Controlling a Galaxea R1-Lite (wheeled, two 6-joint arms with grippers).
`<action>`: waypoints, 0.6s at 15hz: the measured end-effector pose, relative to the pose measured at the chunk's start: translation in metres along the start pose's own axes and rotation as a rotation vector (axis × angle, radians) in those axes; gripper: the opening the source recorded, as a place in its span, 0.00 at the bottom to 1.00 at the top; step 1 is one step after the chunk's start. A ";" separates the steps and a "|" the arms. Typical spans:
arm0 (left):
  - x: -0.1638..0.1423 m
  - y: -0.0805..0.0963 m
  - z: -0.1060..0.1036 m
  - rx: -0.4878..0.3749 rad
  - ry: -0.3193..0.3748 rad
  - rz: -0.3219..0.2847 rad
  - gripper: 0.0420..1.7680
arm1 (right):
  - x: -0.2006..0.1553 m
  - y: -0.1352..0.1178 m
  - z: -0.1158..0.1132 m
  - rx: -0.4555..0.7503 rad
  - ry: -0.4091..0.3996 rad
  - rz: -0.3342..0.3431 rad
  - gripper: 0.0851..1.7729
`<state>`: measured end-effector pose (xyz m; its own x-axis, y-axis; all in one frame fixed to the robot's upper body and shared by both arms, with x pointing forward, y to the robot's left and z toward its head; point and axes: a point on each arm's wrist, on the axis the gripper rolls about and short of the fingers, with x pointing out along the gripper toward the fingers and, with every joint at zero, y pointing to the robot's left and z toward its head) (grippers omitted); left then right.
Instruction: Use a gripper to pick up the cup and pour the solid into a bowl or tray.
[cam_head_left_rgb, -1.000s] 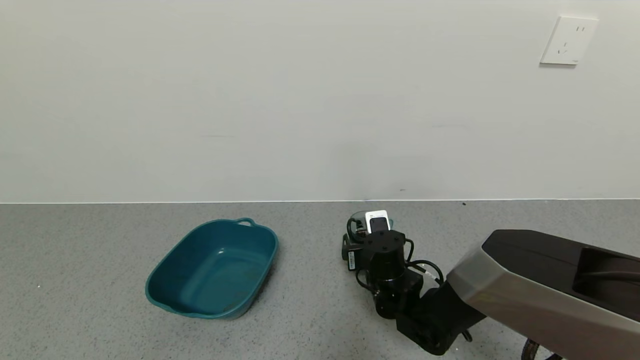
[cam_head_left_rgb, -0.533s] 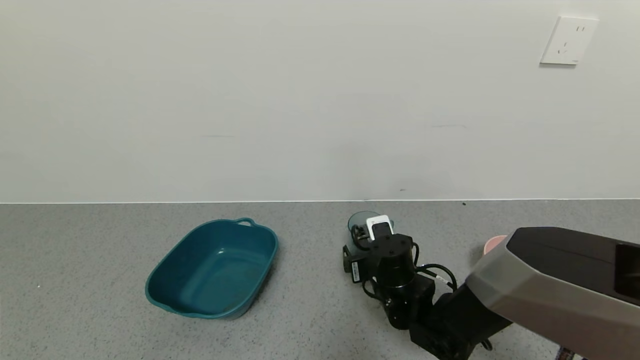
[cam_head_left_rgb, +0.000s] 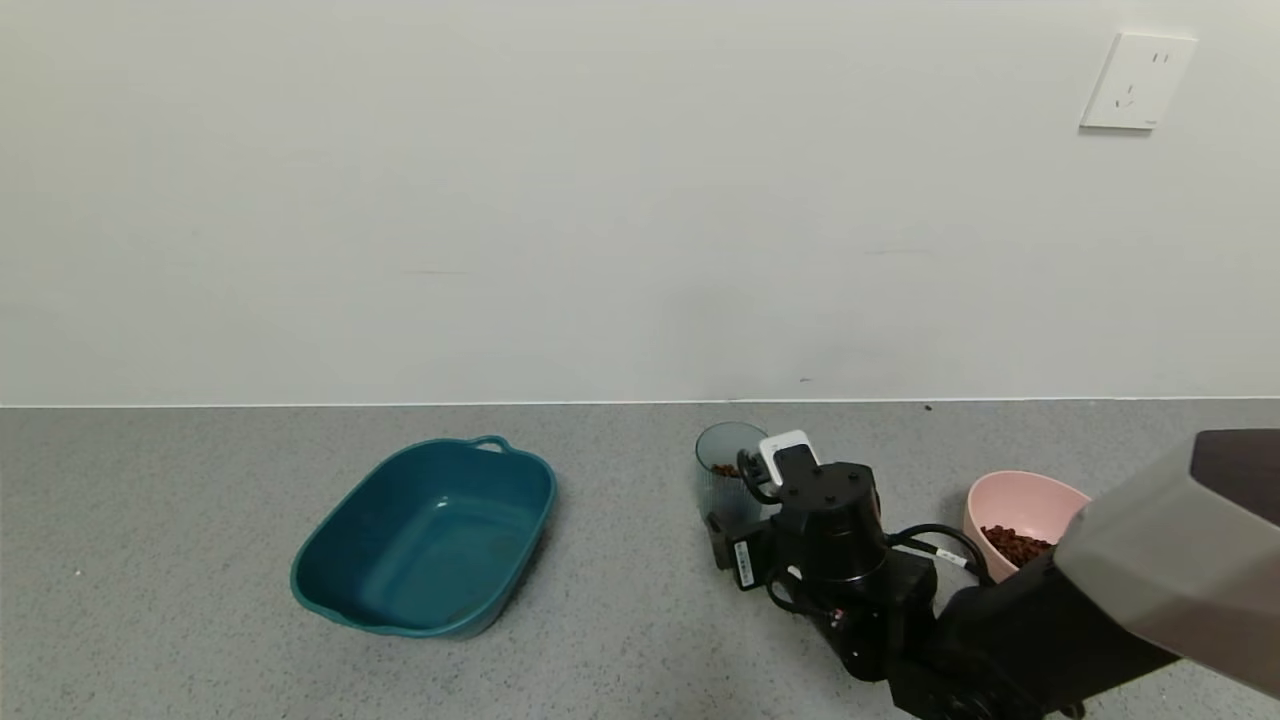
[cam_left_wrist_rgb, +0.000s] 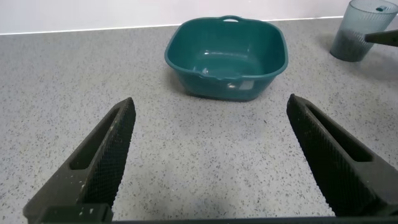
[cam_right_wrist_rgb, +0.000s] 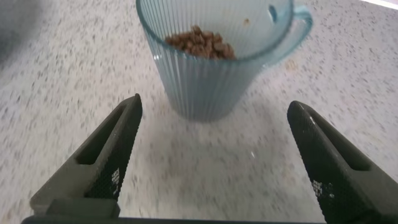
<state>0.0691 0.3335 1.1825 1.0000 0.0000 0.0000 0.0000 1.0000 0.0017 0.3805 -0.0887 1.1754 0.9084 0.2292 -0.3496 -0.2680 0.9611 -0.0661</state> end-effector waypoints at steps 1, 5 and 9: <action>0.000 0.000 0.000 0.000 0.000 0.000 0.99 | -0.008 -0.003 0.003 -0.002 0.005 0.012 0.96; 0.000 0.000 0.000 0.000 0.000 0.000 0.99 | -0.047 -0.021 0.015 -0.017 0.042 0.037 0.96; 0.000 0.000 0.000 0.000 0.000 0.000 0.99 | -0.100 -0.046 0.030 -0.039 0.100 0.061 0.96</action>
<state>0.0691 0.3335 1.1825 1.0000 0.0000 0.0000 0.0000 1.0000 0.0017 0.3117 -0.1512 1.2409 0.8539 0.2686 -0.4459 -0.3359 0.9387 -0.0777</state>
